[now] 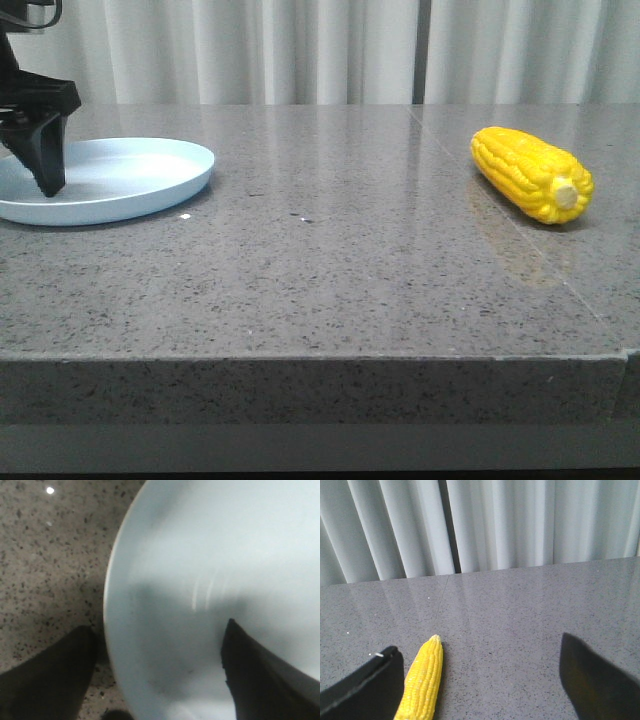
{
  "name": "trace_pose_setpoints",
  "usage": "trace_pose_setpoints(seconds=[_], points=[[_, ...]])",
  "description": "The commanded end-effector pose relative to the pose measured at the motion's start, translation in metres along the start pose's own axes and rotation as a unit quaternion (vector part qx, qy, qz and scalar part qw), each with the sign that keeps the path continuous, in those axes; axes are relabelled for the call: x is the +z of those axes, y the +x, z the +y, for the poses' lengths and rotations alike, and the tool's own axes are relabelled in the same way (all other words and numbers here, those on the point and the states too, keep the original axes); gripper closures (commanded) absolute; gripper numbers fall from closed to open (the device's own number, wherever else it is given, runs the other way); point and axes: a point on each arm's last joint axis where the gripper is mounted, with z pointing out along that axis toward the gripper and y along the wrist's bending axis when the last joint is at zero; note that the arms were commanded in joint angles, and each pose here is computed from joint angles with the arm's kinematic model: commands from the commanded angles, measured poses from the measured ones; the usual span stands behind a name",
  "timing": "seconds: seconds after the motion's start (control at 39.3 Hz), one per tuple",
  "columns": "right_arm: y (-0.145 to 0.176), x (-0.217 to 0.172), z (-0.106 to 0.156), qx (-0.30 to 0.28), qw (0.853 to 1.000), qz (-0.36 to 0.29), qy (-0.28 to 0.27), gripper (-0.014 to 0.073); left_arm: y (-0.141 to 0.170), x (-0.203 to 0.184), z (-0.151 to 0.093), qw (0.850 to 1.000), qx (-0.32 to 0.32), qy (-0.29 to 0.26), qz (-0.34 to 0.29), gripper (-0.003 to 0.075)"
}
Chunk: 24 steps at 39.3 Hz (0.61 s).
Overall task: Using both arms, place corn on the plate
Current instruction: 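Lower the left gripper onto the rim of the pale blue plate, then drag the plate with the left gripper toward the table center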
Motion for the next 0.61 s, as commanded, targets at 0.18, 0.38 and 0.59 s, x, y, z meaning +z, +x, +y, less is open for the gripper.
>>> trace_pose_setpoints(seconds=[0.18,0.38,0.59], points=[[-0.017,-0.001,0.001,-0.004,0.999,-0.047,0.001,-0.0057,-0.009,-0.023,-0.002,0.999,-0.002,0.002,-0.050,0.0718],[-0.017,-0.001,0.001,-0.004,0.999,-0.047,0.001,-0.0057,-0.021,-0.046,-0.006,0.996,-0.015,0.025,-0.086,0.0741],[-0.017,-0.001,0.001,-0.004,0.999,-0.047,0.001,-0.0057,-0.030,-0.082,-0.028,0.987,-0.027,0.112,-0.113,0.0741]])
